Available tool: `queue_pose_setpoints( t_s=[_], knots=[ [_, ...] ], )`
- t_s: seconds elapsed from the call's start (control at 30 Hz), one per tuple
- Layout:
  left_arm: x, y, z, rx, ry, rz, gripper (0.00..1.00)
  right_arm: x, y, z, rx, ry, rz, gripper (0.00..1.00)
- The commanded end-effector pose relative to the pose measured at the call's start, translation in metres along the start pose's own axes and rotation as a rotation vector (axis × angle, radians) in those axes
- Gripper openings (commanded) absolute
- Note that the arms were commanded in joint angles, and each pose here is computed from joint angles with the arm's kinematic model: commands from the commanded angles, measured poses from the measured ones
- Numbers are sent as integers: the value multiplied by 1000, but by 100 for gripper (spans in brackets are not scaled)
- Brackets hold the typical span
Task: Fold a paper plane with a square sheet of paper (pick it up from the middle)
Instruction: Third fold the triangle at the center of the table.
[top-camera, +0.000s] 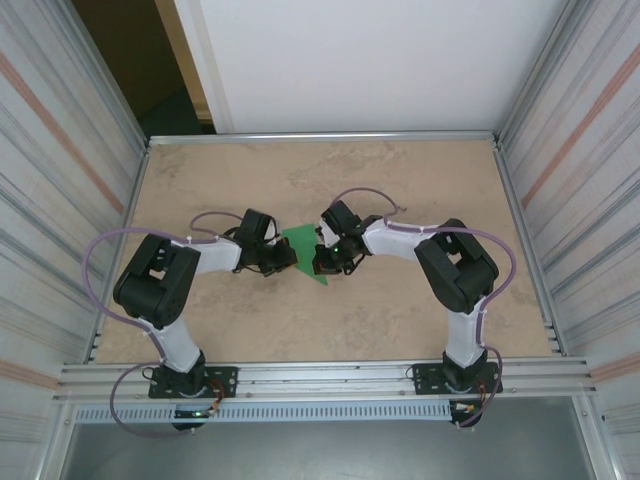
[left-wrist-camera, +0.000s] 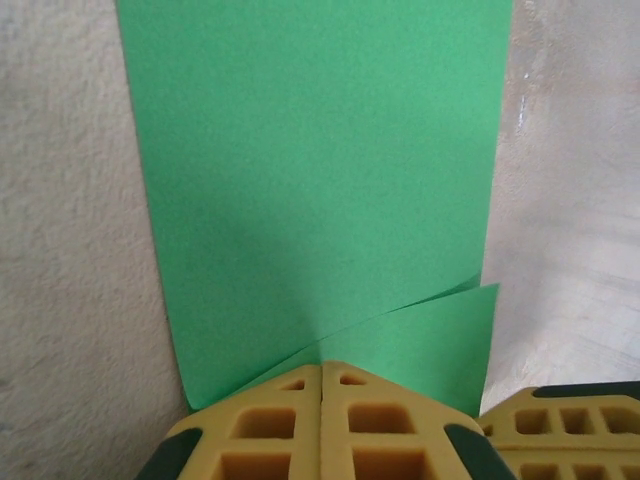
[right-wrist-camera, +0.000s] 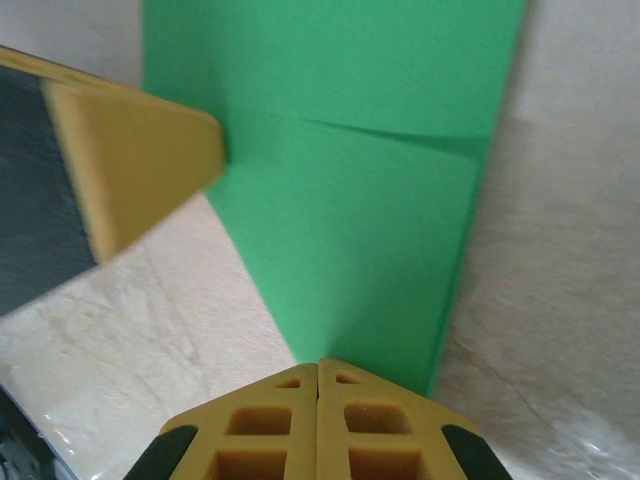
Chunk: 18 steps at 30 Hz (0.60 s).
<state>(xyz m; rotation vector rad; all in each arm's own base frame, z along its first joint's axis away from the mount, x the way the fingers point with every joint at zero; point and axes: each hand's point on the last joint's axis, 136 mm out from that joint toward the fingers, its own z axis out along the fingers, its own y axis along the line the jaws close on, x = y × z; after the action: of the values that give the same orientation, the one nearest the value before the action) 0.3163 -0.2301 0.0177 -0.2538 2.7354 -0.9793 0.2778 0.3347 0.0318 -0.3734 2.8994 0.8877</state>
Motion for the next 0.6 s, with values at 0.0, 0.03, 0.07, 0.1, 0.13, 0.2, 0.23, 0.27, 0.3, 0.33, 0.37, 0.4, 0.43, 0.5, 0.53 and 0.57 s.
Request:
queue_pose_setpoints(
  t_s=[0.0,0.03,0.07,0.1,0.13,0.2,0.23,0.27,0.3,0.33,0.37,0.4,0.43,0.5,0.53,0.57],
  knots=[
    [16,41,5,-141,27,-37,0,-7,17,6,-15,6,-14,3],
    [15,42,5,-142,25,-37,0,-6,17,10,-11,17,-17,3],
    [15,43,4,-146,24,-40,0,-6,17,13,-8,24,-17,2],
    [15,43,4,-148,23,-40,0,-7,17,15,-7,30,-17,2],
    [15,45,4,-152,24,-43,0,-7,16,18,-7,34,-15,2],
    [16,47,4,-158,25,-46,0,-8,15,22,-5,43,-12,1],
    [16,48,4,-162,26,-51,0,-7,13,24,-3,51,-8,1],
    [16,49,4,-164,25,-52,0,-8,12,25,-4,54,-6,1],
    [16,50,4,-167,25,-56,0,-7,11,27,-2,59,-3,1],
    [17,52,5,-172,27,-58,0,-6,8,28,3,63,2,1],
    [17,54,5,-182,29,-61,0,-5,5,28,7,67,8,0],
    [18,57,5,-193,31,-66,0,-3,1,29,12,72,11,0],
    [20,60,6,-205,35,-70,0,-1,-1,29,16,75,12,1],
    [21,68,6,-231,42,-84,0,7,-10,27,26,88,17,0],
    [22,71,6,-241,45,-90,0,10,-14,26,25,93,20,1],
    [23,75,6,-250,47,-98,0,14,-17,24,22,99,20,1]
  ],
)
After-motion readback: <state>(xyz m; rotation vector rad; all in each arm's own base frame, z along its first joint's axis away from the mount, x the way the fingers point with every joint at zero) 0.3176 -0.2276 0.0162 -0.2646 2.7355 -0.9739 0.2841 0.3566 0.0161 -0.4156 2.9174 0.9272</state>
